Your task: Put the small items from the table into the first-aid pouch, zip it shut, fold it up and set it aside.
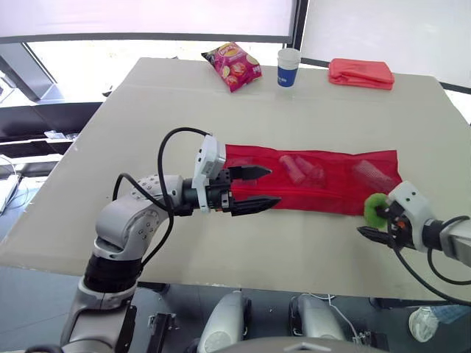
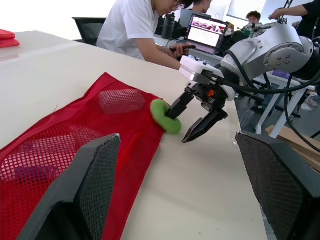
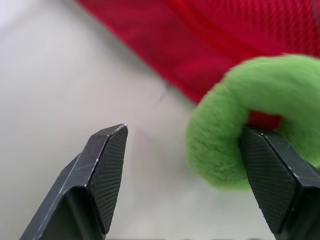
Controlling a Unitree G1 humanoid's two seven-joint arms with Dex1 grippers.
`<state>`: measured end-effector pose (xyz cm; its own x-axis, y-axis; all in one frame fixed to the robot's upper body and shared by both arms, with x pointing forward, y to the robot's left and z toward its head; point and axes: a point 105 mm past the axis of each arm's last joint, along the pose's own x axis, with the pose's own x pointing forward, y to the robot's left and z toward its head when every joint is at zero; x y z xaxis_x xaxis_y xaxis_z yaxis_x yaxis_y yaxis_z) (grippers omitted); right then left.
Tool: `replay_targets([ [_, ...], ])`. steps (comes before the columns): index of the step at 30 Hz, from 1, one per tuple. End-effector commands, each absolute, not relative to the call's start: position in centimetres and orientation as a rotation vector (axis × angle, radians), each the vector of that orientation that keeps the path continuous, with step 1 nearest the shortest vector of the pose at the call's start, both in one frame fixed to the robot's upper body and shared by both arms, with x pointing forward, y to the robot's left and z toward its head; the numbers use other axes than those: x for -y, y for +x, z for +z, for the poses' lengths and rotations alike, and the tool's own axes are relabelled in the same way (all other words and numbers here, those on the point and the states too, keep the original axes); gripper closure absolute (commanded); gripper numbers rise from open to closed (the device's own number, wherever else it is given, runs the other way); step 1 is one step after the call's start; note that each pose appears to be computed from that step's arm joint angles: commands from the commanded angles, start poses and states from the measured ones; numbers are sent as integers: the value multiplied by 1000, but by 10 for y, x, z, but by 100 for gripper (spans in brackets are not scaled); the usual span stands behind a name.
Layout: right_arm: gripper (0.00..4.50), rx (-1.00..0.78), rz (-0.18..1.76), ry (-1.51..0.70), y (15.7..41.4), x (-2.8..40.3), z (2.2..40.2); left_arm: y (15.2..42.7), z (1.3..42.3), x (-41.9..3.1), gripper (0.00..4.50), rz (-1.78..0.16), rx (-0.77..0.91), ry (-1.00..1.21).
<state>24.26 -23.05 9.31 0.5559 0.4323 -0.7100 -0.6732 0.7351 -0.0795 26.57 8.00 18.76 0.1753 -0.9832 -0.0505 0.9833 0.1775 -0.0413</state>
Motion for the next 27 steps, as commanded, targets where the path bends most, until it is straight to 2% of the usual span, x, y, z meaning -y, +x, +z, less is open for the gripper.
replay_targets([
  [1, 88, -789, 772, -440, 223, 231, 95, 259, 194, -75, 51, -1427, -31, 19],
  [4, 88, -890, 792, -547, 203, 253, 98, 260, 194, -76, 51, -1427, -32, 22],
  [8, 88, -890, 731, -583, 196, 275, 110, 260, 193, -76, 51, -1428, -36, 28],
  [13, 88, -735, 725, -369, 198, 266, 131, 261, 192, -76, 51, -1434, -37, 30],
  [14, 46, -721, 728, -321, 197, 264, 132, 261, 192, -76, 51, -1435, -37, 30],
  [15, 34, -736, 734, -303, 192, 264, 129, 261, 192, -76, 51, -1437, -36, 31],
  [16, 2, -754, 724, -305, 187, 266, 124, 261, 192, -76, 51, -1439, -36, 32],
  [19, 2, -733, 659, -283, 184, 272, 125, 262, 193, -76, 51, -1442, -35, 33],
  [24, 2, -511, 433, -97, 218, 283, 150, 262, 194, -73, 51, -1449, -31, 18],
  [27, 2, -497, 300, -17, 240, 287, 142, 261, 195, -70, 51, -1458, -25, 15],
])
